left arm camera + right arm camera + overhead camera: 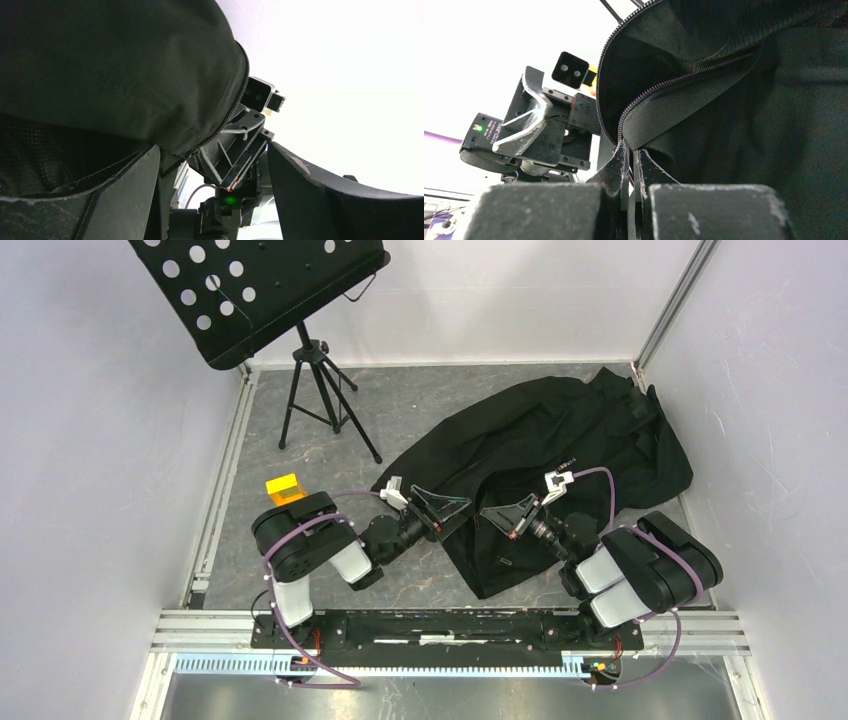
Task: Zip up the jacket
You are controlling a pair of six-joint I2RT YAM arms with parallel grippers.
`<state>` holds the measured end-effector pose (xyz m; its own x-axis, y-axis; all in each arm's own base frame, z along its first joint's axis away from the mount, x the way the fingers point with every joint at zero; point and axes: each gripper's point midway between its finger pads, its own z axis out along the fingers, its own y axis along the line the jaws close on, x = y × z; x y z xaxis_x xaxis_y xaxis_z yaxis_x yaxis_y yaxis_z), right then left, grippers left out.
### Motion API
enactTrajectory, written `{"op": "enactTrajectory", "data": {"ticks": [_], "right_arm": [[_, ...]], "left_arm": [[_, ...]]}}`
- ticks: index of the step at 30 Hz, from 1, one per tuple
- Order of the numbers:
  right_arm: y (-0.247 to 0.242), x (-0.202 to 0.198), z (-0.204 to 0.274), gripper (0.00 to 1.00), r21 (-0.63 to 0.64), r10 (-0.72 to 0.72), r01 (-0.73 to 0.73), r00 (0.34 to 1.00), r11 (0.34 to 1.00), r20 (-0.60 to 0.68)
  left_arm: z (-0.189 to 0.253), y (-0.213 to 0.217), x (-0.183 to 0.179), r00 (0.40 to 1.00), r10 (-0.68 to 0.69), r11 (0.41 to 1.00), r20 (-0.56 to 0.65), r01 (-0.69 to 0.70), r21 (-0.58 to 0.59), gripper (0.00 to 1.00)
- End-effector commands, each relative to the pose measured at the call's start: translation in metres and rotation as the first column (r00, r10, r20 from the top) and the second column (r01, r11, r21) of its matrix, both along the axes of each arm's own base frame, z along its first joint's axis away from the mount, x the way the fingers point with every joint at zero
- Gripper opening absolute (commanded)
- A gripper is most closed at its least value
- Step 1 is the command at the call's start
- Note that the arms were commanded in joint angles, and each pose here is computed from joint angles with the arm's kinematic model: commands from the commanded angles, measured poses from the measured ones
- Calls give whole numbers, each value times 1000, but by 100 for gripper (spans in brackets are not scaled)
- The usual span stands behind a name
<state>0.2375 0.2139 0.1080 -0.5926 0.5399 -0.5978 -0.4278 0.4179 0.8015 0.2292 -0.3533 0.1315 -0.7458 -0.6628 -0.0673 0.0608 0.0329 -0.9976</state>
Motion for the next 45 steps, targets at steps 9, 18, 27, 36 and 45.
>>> {"op": "enactTrajectory", "data": {"ticks": [9, 18, 27, 36, 45], "right_arm": [[-9, -10, 68, 0, 137, -40, 2, 960, 991, 275], [-9, -10, 68, 0, 137, -41, 2, 960, 991, 277], [-8, -10, 69, 0, 140, -39, -1, 959, 990, 280], [-8, -10, 71, 0, 164, -38, -6, 963, 986, 267], [-10, -9, 72, 0, 177, -52, 6, 966, 984, 254]], "left_arm": [[-4, -6, 3, 991, 38, 993, -127, -52, -110, 83], [-6, -2, 11, 984, 96, 986, -147, -115, -121, 70], [-9, -3, 14, 980, 112, 983, -165, -134, -125, 56], [-17, -3, 10, 980, 111, 986, -167, -129, -102, 35], [-22, -4, 0, 982, 88, 991, -167, -103, -80, 16]]}}
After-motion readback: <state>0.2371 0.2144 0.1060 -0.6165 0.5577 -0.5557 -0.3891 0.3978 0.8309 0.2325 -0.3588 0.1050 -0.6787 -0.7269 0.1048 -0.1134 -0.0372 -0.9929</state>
